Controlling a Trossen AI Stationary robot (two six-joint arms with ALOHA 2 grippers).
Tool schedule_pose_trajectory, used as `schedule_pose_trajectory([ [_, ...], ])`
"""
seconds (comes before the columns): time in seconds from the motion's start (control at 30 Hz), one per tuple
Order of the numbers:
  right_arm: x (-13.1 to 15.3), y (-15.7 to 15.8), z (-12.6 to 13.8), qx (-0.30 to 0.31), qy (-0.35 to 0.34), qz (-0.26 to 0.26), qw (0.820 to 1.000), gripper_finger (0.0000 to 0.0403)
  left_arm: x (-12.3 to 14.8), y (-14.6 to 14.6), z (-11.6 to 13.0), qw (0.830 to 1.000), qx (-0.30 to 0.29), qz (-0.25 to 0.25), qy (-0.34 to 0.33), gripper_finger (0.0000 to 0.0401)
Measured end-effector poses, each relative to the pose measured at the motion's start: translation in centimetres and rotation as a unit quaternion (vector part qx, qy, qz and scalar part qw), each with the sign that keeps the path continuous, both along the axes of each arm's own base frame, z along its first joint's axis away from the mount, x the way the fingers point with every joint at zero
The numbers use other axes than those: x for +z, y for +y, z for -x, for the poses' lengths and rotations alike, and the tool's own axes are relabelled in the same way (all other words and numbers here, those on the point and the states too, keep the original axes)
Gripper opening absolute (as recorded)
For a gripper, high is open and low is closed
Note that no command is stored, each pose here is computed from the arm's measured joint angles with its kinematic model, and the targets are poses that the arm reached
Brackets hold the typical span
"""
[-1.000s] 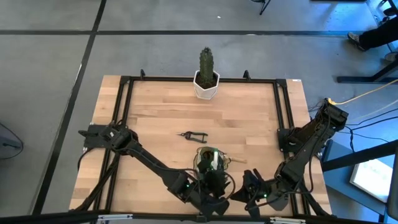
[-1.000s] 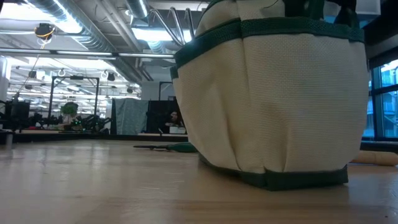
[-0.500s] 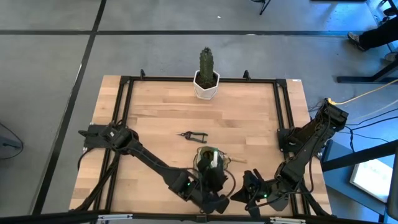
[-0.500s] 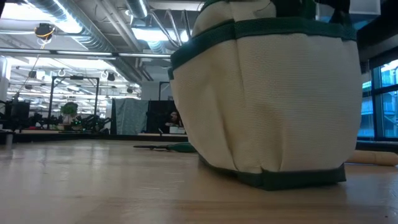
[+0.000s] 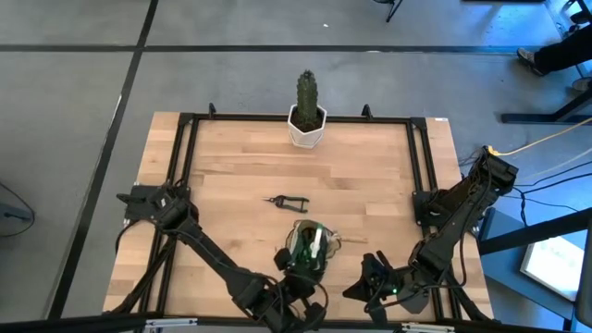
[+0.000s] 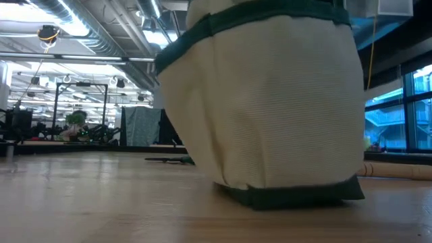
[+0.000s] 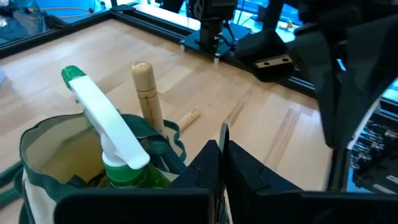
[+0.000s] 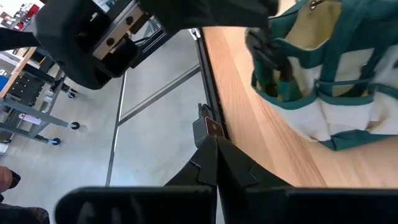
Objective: Pick & Place Garden tools in Gardening bag
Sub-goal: Put the shear scissors into the gardening bag
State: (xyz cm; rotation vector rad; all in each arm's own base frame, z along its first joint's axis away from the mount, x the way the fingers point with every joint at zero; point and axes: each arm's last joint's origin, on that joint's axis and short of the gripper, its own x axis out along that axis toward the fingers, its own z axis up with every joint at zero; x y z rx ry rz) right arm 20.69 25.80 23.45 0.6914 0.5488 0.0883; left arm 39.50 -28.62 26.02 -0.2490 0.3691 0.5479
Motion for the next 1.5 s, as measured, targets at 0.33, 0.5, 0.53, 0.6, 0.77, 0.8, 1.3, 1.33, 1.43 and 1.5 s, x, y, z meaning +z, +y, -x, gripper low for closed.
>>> schedule_pose_trajectory([
  [0.33,0.0,-0.1,-0.1,-0.001,0.007,-0.014,1.0,0.0,-0.3,-0.2,0.4,0.999,-0.019,-0.009,0.024,0.0003],
  [0.5,0.0,-0.1,-0.1,0.0,0.01,-0.019,1.0,0.0,-3.0,-0.3,0.3,1.0,-0.015,0.015,0.007,0.0003],
  [0.53,0.0,-0.1,-0.2,0.0,0.01,-0.019,1.0,0.0,-3.5,-0.3,0.4,1.0,-0.014,0.02,0.002,0.0003],
  [0.6,0.0,-0.1,-0.2,0.0,0.01,-0.019,1.0,0.0,-4.0,-0.6,0.6,1.0,-0.012,0.02,-0.005,0.0003],
  [0.77,0.0,-0.2,-0.4,-0.004,0.01,-0.019,1.0,0.0,-3.6,-0.8,0.8,1.0,-0.024,0.01,0.0,0.0003],
  [0.8,0.0,-0.3,-0.4,-0.005,0.01,-0.019,1.0,0.0,-3.2,-0.8,0.8,0.999,-0.032,0.003,0.004,0.0003],
  [1.3,0.0,-0.2,-0.5,0.012,0.024,-0.042,0.999,0.0,-3.6,1.4,0.7,0.996,-0.048,-0.054,0.052,0.0003],
  [1.33,0.0,-0.2,-0.4,0.013,0.024,-0.042,0.999,0.0,-4.0,1.5,0.8,0.996,-0.045,-0.057,0.053,0.0002],
  [1.43,0.0,-0.2,-0.5,0.013,0.024,-0.043,0.999,0.0,-4.8,1.7,1.1,0.996,-0.04,-0.06,0.06,0.0002],
  [1.5,0.0,-0.2,-0.5,0.013,0.024,-0.043,0.999,0.0,-5.2,1.9,1.1,0.996,-0.036,-0.054,0.059,0.0002],
])
